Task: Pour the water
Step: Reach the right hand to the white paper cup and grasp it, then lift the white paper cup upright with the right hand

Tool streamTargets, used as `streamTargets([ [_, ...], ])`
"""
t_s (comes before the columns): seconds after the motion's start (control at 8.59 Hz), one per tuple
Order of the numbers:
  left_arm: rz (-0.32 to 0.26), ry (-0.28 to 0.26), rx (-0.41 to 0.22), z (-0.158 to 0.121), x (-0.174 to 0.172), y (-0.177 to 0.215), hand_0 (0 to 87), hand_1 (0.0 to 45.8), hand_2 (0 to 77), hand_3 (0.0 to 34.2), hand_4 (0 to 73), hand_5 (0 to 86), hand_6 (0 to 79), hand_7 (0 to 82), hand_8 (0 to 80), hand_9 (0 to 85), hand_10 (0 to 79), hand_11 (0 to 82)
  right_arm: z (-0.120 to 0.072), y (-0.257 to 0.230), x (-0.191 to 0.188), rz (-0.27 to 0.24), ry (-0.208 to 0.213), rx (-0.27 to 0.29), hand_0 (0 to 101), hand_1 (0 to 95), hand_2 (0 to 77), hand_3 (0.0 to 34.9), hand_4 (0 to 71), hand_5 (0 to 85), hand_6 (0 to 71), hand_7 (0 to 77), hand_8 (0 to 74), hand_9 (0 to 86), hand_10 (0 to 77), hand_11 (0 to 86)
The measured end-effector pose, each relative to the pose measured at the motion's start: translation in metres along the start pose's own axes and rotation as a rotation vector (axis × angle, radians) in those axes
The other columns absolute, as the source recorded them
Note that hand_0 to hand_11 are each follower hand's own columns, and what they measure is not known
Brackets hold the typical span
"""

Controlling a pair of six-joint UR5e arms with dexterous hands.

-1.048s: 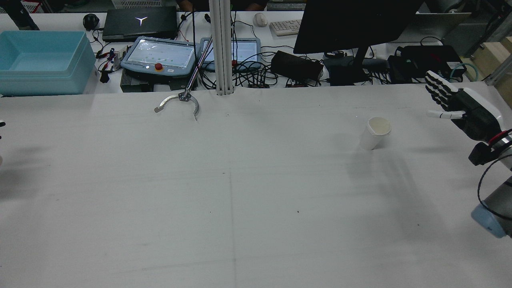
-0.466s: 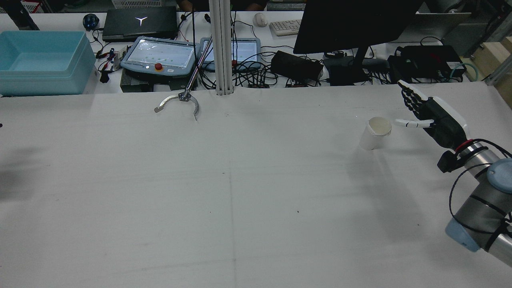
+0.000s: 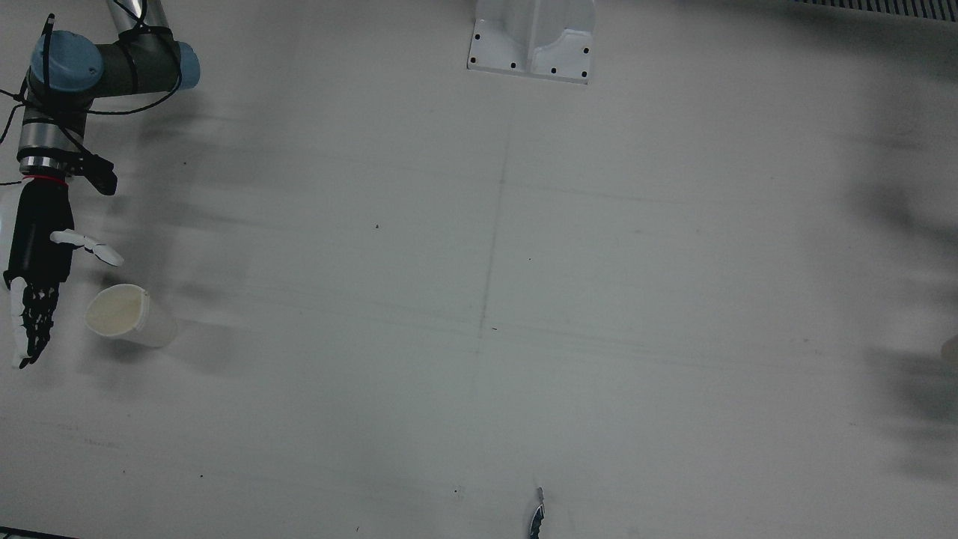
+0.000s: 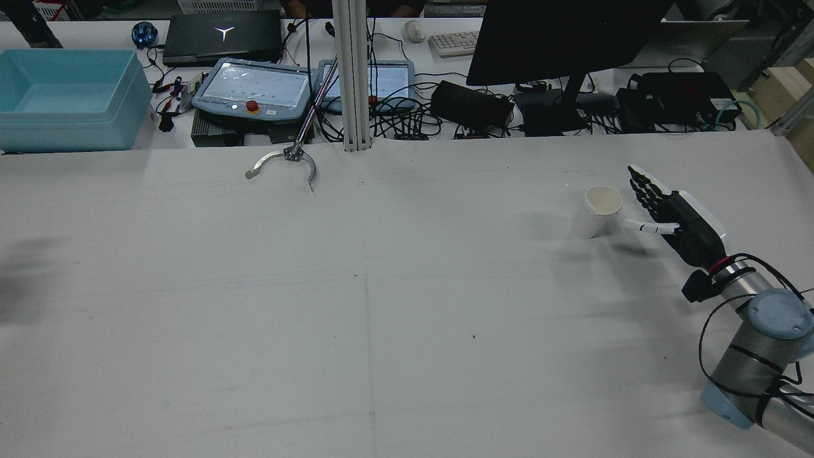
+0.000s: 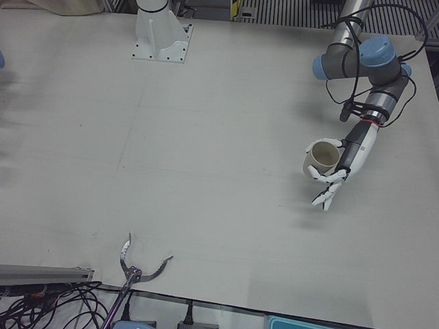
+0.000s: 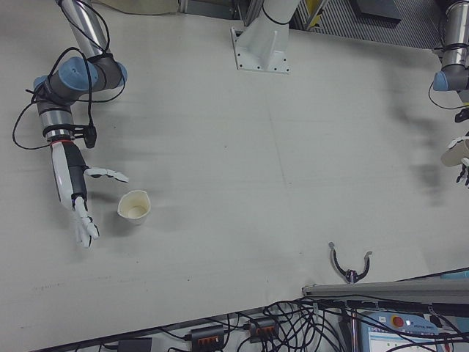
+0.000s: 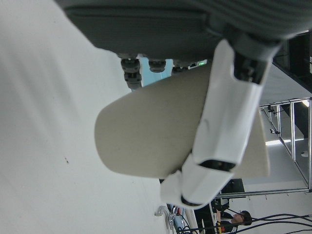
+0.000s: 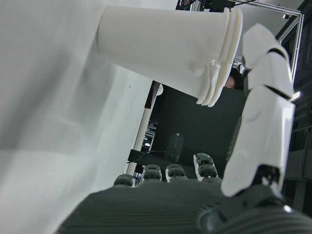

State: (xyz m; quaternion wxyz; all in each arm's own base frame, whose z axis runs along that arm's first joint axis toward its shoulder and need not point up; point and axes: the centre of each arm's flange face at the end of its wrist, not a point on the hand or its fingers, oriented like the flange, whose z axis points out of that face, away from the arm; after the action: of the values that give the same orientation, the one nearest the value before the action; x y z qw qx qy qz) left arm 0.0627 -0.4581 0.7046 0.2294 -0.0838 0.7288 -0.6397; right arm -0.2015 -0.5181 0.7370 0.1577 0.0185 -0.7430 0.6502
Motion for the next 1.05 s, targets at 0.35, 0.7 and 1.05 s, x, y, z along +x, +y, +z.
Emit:
streamTargets([
  [0.35, 0.005, -0.003, 0.006, 0.000, -0.001, -0.002, 80.1, 22.4, 33.8, 0.0, 41.5, 45.8, 11.4, 14.2, 4.4, 1.1, 6.5, 14.2, 0.031, 0.020, 0.024, 0.019, 0.011, -0.027, 53, 22.9, 18.5, 3.0, 0.0, 8.7, 7.6, 1.1, 5.4, 2.7, 0.0, 0.5],
  [0.7, 0.010, -0.003, 0.006, 0.001, -0.001, -0.003, 80.1, 22.4, 33.8, 0.0, 41.5, 45.8, 11.4, 14.2, 4.4, 1.6, 6.5, 14.2, 0.038, 0.028, 0.041, 0.019, 0.024, -0.031, 54, 25.1, 19.1, 4.1, 0.0, 9.8, 9.3, 6.0, 6.5, 2.7, 0.5, 0.5],
  [1.05, 0.015, -0.002, 0.007, 0.002, -0.001, -0.003, 80.0, 22.4, 33.8, 0.0, 41.5, 45.8, 11.4, 14.2, 4.4, 1.6, 7.6, 15.3, 0.037, 0.032, 0.052, 0.021, 0.039, -0.035, 56, 25.1, 19.1, 4.1, 0.0, 9.8, 9.3, 6.5, 6.5, 2.7, 0.5, 0.5],
])
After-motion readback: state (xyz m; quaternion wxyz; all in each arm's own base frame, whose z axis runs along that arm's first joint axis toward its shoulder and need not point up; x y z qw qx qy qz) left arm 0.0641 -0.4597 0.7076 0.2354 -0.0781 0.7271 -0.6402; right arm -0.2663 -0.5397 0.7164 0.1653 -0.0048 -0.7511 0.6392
